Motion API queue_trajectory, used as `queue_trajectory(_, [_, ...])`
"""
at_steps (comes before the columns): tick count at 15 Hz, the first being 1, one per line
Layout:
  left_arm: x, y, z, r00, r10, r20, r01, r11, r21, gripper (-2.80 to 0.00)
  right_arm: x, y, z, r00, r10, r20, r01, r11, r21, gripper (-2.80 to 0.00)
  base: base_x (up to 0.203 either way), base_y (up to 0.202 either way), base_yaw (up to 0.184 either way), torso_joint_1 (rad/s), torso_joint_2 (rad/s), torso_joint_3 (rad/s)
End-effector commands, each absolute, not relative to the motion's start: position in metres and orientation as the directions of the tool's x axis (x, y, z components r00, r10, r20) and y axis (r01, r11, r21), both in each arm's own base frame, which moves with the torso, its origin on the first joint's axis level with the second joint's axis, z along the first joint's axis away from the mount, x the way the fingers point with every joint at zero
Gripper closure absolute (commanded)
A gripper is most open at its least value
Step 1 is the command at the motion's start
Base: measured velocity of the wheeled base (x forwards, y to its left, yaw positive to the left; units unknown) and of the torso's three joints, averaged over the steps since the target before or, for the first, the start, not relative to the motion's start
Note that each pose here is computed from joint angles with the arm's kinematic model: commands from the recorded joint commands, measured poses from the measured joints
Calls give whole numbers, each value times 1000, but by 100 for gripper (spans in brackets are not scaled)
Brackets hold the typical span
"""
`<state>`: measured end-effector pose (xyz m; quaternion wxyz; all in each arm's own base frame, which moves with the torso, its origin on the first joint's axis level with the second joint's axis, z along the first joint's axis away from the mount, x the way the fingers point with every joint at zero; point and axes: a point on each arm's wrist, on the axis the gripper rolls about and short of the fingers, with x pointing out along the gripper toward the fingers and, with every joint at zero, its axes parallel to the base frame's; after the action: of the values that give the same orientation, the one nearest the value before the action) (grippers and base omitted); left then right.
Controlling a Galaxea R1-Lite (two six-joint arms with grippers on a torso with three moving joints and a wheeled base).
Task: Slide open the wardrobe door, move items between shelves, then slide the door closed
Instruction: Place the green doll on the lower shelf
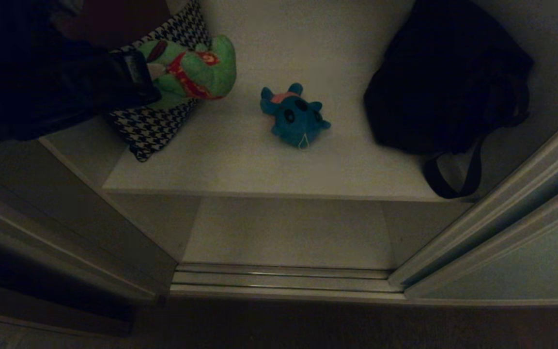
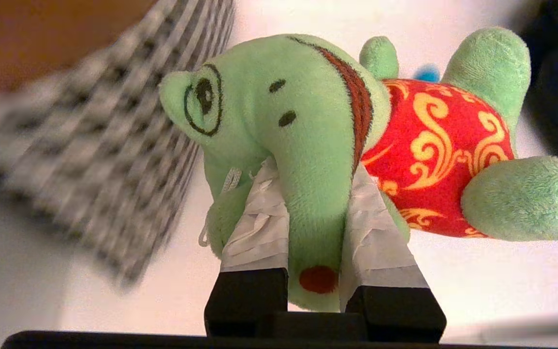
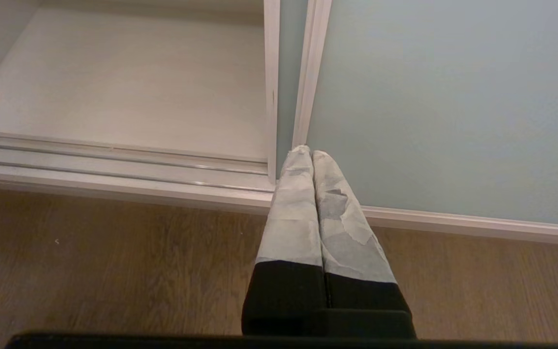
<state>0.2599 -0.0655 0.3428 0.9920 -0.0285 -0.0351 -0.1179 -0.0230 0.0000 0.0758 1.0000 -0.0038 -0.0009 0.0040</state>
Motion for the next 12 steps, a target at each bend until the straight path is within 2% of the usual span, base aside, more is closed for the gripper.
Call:
queue_trajectory(1, [210,-52,351,967,-226,117,233,971,-50,0,-23,0,76,1000,8,2,-8,1000,-9,0,0,0,0,0,0,0])
queue_trajectory(8, [59,-9,286,987,-159,14,160,986,-45,0,-23,0,76,1000,9,2,-9,1000,-9,0,0,0,0,0,0,0])
queue_trajectory(12, [-12,0,200,991,-133,14,134,991,-28,0,-23,0,76,1000,9,2,-9,1000,-9,0,0,0,0,0,0,0])
